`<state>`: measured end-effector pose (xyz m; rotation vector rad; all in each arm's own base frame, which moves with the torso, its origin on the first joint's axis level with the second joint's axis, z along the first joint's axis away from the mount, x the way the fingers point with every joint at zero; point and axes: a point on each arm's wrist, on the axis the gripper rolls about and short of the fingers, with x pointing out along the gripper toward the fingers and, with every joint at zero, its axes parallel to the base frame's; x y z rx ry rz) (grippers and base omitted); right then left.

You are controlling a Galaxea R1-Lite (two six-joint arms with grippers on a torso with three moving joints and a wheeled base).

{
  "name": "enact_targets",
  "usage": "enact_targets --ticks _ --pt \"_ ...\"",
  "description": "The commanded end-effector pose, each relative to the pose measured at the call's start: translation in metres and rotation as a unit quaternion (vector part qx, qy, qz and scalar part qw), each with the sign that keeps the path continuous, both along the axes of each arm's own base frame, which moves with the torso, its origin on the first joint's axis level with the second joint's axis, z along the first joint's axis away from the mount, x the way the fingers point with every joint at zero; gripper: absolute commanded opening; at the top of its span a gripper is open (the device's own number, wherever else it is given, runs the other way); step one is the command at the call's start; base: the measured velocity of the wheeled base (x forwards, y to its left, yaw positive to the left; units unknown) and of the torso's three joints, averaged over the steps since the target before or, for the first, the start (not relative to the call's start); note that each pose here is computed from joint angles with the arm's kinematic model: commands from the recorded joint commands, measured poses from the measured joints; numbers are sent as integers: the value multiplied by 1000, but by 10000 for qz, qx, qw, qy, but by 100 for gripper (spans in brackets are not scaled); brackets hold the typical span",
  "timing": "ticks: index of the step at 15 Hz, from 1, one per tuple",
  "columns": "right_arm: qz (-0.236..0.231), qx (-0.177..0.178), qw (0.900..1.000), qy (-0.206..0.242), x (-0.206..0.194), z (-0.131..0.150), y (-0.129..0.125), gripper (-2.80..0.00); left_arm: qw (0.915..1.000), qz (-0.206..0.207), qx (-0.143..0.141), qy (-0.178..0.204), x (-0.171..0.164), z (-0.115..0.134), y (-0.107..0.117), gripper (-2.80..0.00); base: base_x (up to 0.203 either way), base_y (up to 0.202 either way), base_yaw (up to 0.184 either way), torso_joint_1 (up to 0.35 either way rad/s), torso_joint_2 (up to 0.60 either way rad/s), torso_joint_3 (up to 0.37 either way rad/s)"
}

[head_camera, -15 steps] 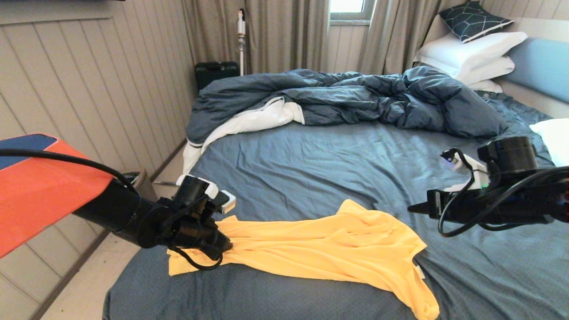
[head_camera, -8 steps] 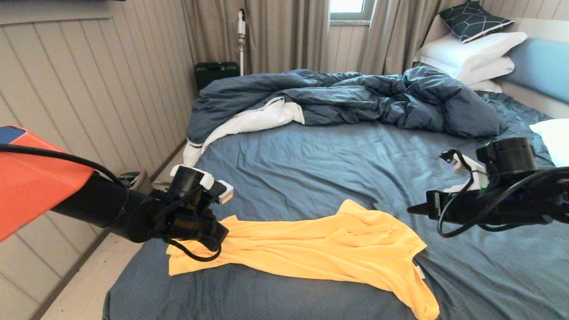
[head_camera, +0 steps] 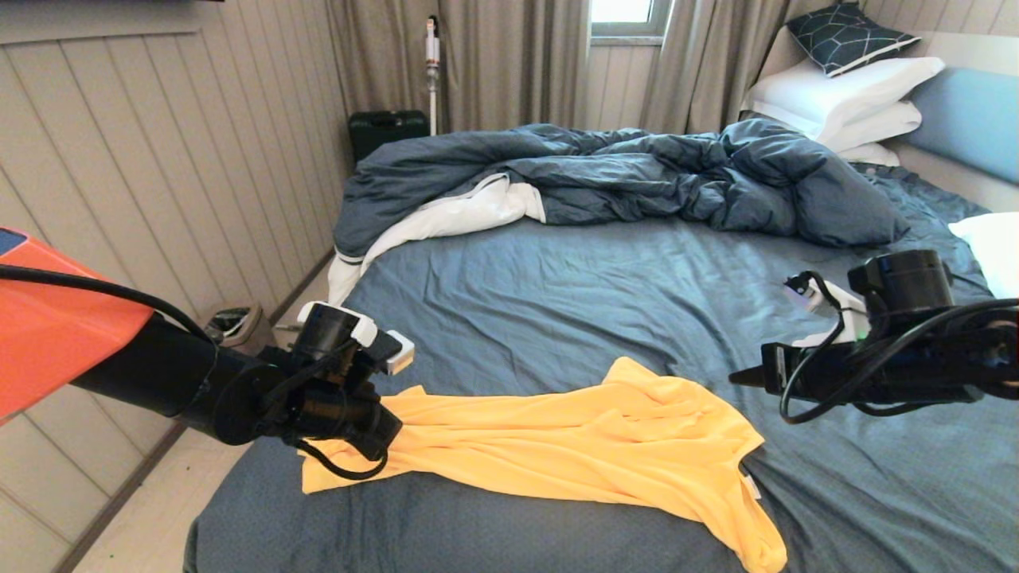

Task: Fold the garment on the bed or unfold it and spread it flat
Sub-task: Unford the yellow T-shirt

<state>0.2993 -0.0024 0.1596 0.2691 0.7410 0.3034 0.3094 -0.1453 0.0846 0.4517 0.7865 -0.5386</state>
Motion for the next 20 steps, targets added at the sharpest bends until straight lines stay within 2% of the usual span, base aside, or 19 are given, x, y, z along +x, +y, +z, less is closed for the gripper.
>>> enact_targets --ticks 1,5,12,16,17,20 --pt "-4 14 10000 11 0 -1 -1 -280 9999 -99 61 1 -3 0 -1 0 0 0 0 0 0 0" --pt "-26 10 10000 32 0 -2 -2 -280 9990 -367 219 142 -9 -11 -7 0 0 0 0 0 0 0" --pt "-81 6 10000 51 2 -4 -6 -280 9987 -390 239 211 2 -30 -13 0 0 0 0 0 0 0" --pt "-87 7 9999 74 3 -5 -6 -280 9990 -392 205 100 8 -38 -16 0 0 0 0 0 0 0" --pt "-87 7 9999 76 4 -5 -6 -280 9990 -382 217 98 8 -38 -16 -280 0 0 0 0 0 0" --pt "-87 7 9999 85 4 -6 -6 -280 9991 -381 189 37 7 -33 -16 -280 0 0 0 0 0 0"
